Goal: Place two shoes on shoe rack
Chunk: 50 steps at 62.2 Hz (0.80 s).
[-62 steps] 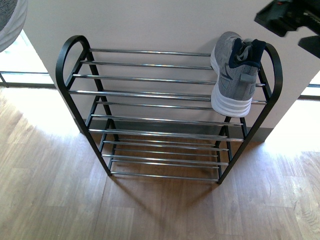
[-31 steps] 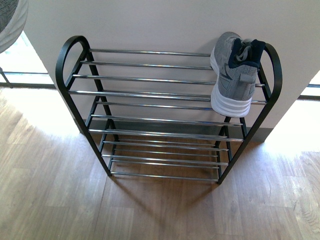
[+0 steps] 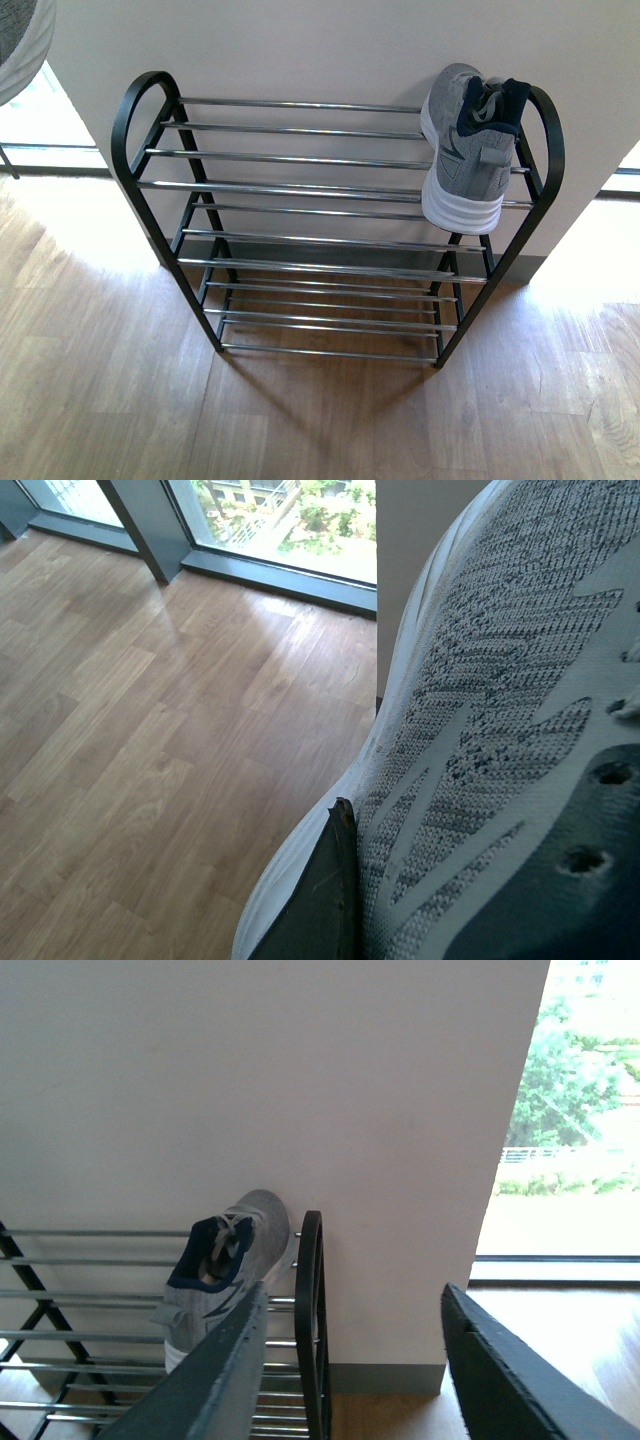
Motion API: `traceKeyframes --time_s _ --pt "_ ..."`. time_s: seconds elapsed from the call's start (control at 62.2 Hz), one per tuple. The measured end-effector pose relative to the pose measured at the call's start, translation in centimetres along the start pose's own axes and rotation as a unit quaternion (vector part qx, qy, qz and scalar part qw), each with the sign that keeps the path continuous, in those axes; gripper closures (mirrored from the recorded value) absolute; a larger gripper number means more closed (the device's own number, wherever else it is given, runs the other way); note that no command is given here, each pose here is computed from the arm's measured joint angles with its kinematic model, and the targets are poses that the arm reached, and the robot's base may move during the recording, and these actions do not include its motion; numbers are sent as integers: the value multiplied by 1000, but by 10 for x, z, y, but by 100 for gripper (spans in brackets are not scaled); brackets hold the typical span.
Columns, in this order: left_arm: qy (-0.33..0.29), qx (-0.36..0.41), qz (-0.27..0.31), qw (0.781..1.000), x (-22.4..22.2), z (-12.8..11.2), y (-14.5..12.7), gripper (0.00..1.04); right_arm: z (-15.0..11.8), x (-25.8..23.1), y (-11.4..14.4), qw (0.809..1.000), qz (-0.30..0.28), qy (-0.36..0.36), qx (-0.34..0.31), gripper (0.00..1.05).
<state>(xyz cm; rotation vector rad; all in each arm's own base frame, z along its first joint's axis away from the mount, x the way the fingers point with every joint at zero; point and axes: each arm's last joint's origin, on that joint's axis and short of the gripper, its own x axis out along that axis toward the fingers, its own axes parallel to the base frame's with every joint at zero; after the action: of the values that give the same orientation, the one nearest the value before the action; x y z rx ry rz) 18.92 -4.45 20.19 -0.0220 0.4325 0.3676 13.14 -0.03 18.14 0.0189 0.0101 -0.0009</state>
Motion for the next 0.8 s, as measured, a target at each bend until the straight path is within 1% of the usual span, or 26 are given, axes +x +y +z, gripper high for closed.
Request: traceKeyframes --time_s 0.113,0.322,0.804 --pt "0 0 0 1000 0 0 0 103 -3 -6 0 1000 0 -2 -5 103" --pt "0 0 0 1000 0 0 0 103 -9 -11 0 1000 1 -9 -7 103" --pt "0 0 0 1000 0 0 0 103 -9 -21 0 1000 0 -15 -7 103"
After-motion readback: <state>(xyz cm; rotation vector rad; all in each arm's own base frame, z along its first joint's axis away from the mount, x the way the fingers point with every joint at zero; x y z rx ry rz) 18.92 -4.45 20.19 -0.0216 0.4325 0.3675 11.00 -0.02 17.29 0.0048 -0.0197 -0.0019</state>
